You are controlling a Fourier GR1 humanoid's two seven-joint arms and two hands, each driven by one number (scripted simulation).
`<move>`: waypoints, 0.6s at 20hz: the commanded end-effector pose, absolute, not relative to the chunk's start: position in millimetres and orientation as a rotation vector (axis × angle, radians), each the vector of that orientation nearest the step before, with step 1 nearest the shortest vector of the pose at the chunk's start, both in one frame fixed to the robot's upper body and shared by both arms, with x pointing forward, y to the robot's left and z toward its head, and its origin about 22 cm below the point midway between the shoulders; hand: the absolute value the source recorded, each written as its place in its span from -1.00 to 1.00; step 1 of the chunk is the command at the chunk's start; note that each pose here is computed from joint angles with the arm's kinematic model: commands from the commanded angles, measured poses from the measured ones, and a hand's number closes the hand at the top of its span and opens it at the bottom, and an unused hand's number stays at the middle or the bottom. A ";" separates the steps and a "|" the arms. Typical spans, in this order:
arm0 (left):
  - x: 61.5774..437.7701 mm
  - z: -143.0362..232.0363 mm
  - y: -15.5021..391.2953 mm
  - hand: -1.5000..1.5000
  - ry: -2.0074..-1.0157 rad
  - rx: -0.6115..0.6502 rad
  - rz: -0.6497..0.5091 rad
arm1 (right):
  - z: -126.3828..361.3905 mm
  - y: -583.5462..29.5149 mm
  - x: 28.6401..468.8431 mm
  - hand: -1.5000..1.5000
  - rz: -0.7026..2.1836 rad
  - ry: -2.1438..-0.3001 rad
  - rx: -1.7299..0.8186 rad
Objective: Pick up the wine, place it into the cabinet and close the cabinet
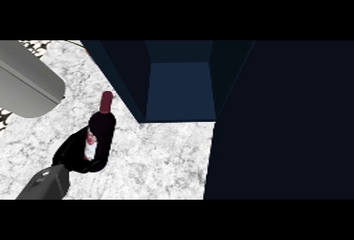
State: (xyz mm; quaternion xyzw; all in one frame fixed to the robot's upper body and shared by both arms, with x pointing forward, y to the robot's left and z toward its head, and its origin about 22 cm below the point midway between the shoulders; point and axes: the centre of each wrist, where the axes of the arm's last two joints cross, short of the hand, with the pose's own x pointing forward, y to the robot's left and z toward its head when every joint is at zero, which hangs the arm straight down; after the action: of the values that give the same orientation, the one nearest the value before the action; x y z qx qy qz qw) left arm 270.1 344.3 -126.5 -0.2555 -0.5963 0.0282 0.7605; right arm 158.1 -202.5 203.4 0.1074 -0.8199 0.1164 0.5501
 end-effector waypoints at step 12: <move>251.6 -144.7 318.5 1.00 -1.574 -0.358 0.392 | 204.1 -206.2 152.2 -1.00 0.257 -1.963 0.262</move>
State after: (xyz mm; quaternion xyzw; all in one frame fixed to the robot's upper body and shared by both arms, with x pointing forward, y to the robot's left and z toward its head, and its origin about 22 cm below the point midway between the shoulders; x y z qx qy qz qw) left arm 264.9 321.2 -136.7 -0.2187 -0.6405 0.1034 0.7288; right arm 158.9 -207.9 199.2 0.0978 -0.8204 0.1141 0.5517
